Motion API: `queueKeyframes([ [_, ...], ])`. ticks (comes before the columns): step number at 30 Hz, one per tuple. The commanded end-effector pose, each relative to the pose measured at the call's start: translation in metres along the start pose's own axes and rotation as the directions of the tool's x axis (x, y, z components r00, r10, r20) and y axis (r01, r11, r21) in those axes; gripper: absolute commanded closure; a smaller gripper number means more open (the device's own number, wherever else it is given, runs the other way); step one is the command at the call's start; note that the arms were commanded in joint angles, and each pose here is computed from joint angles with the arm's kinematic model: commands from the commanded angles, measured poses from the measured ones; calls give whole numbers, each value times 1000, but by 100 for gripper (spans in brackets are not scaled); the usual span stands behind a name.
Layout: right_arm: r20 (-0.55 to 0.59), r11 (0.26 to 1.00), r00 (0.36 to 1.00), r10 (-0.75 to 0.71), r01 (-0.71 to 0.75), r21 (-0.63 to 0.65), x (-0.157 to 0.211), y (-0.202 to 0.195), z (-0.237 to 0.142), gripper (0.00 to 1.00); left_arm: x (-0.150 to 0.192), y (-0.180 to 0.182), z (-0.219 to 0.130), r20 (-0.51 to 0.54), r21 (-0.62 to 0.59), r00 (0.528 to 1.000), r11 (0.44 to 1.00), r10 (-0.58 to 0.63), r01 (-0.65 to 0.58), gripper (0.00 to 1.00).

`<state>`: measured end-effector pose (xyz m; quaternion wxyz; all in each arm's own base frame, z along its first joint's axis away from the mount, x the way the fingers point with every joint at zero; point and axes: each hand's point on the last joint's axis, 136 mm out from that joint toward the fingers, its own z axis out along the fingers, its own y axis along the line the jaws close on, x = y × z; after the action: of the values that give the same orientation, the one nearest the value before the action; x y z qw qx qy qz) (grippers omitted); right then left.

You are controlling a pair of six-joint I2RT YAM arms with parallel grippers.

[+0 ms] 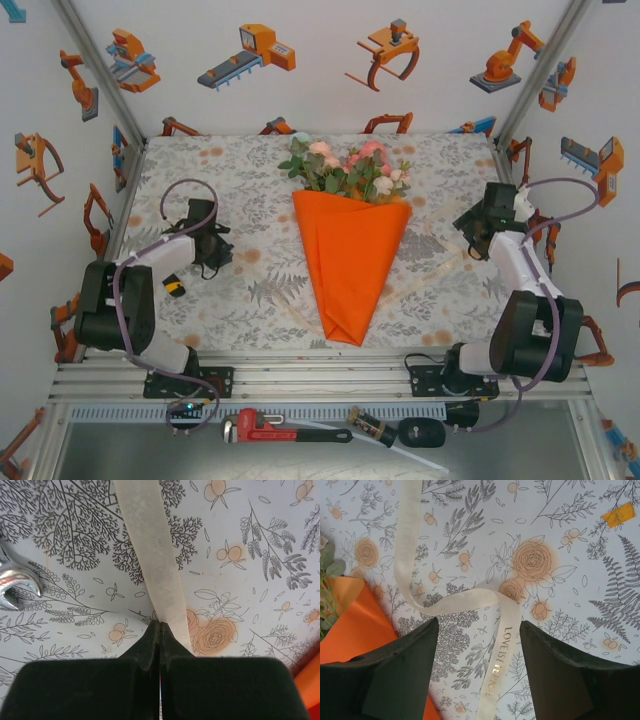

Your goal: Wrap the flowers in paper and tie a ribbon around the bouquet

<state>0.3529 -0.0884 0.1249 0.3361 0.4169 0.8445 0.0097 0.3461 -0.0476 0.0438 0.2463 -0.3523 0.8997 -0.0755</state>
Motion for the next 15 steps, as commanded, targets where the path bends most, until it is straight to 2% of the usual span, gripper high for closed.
queueKeyframes([
  [1,9,999,1000,29,-29,-20,-4,-2,1,30,-31,-18,-25,86,58,996,998,27,-32,100],
  [7,-17,988,1000,21,-23,-151,-5,6,13,29,-72,-19,-73,257,81,966,996,24,-46,100],
  [11,-73,978,993,-89,73,-196,1,20,28,32,-83,-21,-86,291,104,956,993,22,-55,100],
  [15,-135,986,987,-85,64,-156,8,16,42,33,-88,-25,-91,307,124,951,990,22,-63,100],
])
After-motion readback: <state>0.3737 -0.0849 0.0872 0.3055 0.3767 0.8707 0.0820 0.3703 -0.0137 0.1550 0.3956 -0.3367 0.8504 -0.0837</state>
